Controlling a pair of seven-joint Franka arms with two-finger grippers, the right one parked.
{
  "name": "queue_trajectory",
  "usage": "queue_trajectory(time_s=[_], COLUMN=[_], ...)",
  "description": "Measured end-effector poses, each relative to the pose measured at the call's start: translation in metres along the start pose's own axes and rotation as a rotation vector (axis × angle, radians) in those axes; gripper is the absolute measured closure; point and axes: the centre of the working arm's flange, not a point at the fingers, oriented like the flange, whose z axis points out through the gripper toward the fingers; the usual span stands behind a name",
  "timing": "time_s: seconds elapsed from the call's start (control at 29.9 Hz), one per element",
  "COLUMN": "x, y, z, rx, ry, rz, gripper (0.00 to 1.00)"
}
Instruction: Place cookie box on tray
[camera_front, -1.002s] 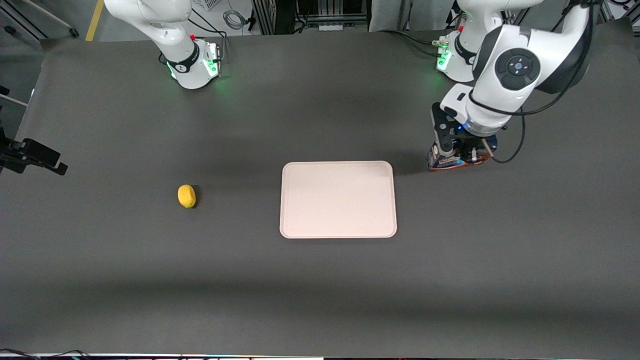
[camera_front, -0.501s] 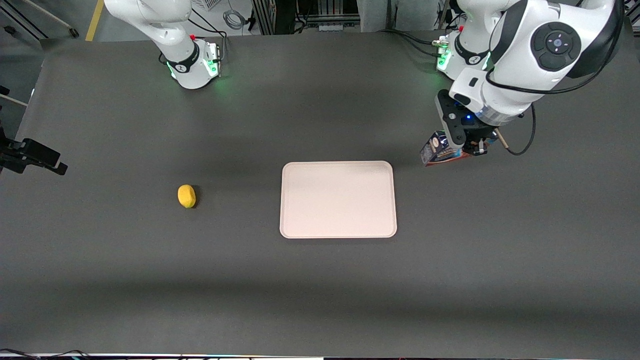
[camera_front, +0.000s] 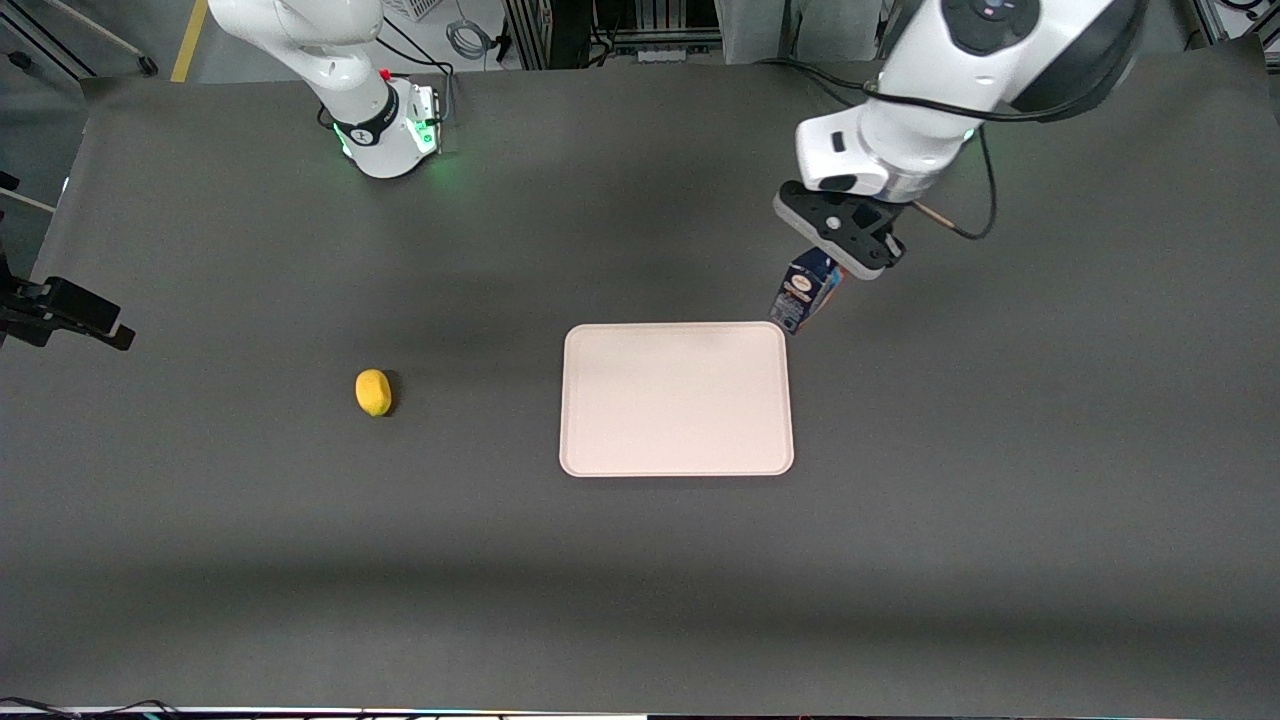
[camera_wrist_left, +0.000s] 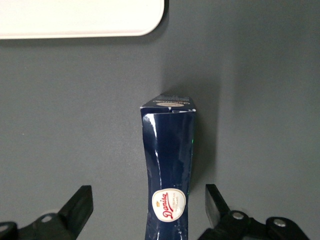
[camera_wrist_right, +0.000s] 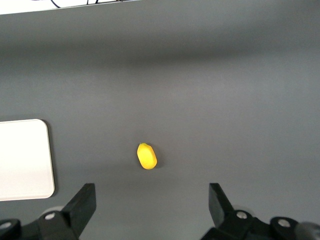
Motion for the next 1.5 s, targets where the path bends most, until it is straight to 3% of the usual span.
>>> queue_trajectory(time_s=[0.1, 0.33, 0.43, 0.67, 0.84, 0.97, 1.14, 1.5], x=[0.008, 0.026, 0.029, 0.027, 0.031, 0.037, 0.036, 0.021], y=[0.0, -0.001, -0.008, -0.053, -0.12, -0.186, -0.242, -0.281], z=[-0.014, -0.094, -0.145, -0.252, -0.307, -0.34, -0.361, -0.363], rx=[-0.002, -0.054, -0.067, -0.018, -0.036, -0.029, -0.009, 0.011], ry=[0.0, -0.081, -0.095, -0.025, -0.014, 0.011, 0.036, 0.05], rz=[0.005, 0.081, 0.131, 0.254, 0.304, 0.298, 0.244, 0.175], gripper=[0.0, 0.0, 0.0, 0.0, 0.0, 0.0, 0.0, 0.0])
